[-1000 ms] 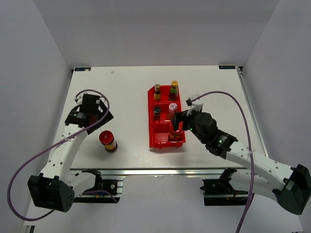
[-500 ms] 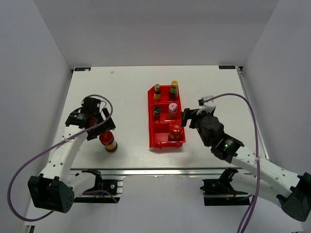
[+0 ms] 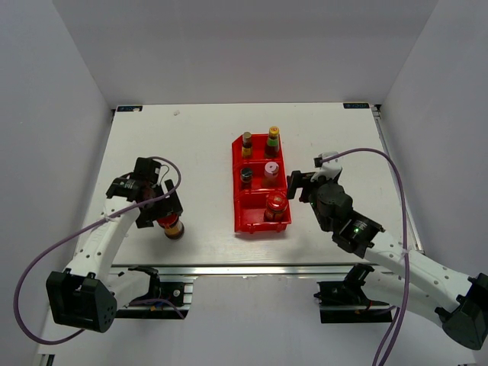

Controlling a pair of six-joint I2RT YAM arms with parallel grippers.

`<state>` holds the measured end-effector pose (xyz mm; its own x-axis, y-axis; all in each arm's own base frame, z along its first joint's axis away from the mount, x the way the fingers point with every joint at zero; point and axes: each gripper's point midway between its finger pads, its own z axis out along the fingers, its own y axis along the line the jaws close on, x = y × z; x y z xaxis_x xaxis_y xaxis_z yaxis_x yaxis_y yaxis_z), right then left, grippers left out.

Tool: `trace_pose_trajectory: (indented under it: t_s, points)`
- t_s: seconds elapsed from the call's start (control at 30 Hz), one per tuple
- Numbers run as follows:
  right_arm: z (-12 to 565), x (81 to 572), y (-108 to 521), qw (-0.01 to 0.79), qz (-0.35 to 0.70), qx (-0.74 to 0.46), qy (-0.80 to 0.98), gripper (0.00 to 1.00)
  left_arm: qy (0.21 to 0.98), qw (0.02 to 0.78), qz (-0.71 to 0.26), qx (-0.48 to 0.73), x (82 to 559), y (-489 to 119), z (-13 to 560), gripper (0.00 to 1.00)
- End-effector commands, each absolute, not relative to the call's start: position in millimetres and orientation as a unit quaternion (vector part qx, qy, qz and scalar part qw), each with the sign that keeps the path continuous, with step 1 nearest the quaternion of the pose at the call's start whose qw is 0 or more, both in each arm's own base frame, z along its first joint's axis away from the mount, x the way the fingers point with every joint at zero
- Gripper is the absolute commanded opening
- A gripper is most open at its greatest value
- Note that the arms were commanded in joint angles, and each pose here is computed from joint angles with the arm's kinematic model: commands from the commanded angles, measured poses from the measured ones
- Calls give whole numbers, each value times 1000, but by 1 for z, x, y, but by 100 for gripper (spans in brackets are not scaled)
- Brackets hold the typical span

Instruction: Organize the condiment bottles

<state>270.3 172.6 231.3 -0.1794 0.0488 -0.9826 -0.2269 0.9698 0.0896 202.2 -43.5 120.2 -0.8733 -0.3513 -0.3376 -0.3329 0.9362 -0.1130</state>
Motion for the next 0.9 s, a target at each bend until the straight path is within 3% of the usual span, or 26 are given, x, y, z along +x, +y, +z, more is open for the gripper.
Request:
trace_pose_trajectory:
  t_s: [0.0,0.1,0.13,0.2,0.37,0.5,0.7,0.87]
  points:
    - [240,273,168,653,111,-35,749,89,966,187,-37,-173,206,-46,123,96]
    - [239,272,166,653,109,-34,749,89,967,184,-41,-171,208,-48,121,88]
    - [238,272,166,652,109,-33,749,89,967,183,-39,-172,208,-48,120,79]
    - [238,271,164,654,108,-31,749,89,968,178,-41,-170,209,-49,119,71]
    - [239,270,163,656,112,-29,746,89,968,188,-64,-157,216,-57,127,60]
    - [241,270,163,659,113,-30,743,89,960,206,-132,-135,225,-80,144,42]
    - [241,270,160,659,106,-27,744,89,946,230,-207,-100,238,-107,167,33]
    - [242,269,155,664,105,-17,740,89,945,243,-205,-74,249,-119,183,26]
